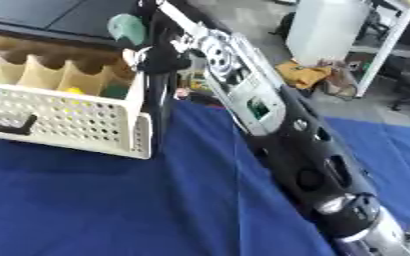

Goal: Pick up objects from table and place into drawer.

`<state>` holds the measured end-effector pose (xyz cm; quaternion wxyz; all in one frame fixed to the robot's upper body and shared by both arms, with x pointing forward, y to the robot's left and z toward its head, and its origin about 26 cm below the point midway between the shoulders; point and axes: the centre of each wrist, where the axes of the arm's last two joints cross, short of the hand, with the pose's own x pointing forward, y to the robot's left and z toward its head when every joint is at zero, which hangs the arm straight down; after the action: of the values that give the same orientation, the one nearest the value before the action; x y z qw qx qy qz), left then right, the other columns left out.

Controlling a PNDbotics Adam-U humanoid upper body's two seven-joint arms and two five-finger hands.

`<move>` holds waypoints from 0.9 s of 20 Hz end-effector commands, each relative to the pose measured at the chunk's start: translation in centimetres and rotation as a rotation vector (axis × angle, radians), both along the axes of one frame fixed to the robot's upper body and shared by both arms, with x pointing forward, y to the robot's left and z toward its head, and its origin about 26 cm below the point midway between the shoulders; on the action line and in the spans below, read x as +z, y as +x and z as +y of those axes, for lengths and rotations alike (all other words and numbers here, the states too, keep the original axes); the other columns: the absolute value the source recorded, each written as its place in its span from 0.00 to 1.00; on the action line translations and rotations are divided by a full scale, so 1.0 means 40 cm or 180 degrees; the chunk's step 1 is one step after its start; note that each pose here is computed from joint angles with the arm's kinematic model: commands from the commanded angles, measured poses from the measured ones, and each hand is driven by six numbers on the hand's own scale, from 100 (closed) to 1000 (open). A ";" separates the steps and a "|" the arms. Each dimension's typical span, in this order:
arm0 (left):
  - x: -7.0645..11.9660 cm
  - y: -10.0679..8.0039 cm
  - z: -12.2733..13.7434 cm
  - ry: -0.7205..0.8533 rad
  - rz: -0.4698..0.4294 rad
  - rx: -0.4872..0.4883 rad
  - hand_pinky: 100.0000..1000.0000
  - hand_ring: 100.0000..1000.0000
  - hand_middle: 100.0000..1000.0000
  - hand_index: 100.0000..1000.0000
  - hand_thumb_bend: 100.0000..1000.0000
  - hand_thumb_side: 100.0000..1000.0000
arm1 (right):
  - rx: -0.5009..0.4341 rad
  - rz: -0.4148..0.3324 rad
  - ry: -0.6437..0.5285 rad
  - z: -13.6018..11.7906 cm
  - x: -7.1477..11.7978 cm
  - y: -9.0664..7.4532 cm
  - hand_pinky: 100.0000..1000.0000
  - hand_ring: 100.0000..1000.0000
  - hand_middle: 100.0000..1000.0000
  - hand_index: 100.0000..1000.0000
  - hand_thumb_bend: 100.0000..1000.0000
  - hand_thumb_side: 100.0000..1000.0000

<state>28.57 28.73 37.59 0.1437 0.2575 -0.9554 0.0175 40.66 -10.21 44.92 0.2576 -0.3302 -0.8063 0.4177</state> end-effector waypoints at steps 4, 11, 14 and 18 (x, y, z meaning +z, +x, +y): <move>0.020 -0.013 0.004 0.0043 -0.0097 0.0028 0.00 0.00 0.00 0.69 0.17 0.40 | 0.0118 -0.0096 0.0078 0.028 0.023 -0.019 0.53 0.49 0.47 0.56 0.00 0.16; 0.019 -0.013 0.004 0.0052 -0.0083 0.0035 0.00 0.00 0.00 0.69 0.17 0.40 | 0.0172 -0.0163 0.0122 0.031 0.043 -0.038 0.52 0.48 0.47 0.55 0.00 0.17; 0.019 -0.013 0.004 0.0051 -0.0078 0.0040 0.00 0.00 0.00 0.69 0.16 0.41 | 0.0195 -0.0180 0.0140 0.004 0.051 -0.050 0.52 0.48 0.47 0.55 0.00 0.17; 0.020 -0.013 0.002 0.0051 -0.0081 0.0022 0.00 0.00 0.00 0.69 0.17 0.40 | 0.0238 -0.0161 0.0176 0.000 0.055 -0.062 0.52 0.48 0.47 0.55 0.00 0.16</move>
<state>28.57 28.72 37.59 0.1440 0.2577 -0.9553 0.0172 39.17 -10.23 46.07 0.2460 -0.3048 -0.8285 0.4002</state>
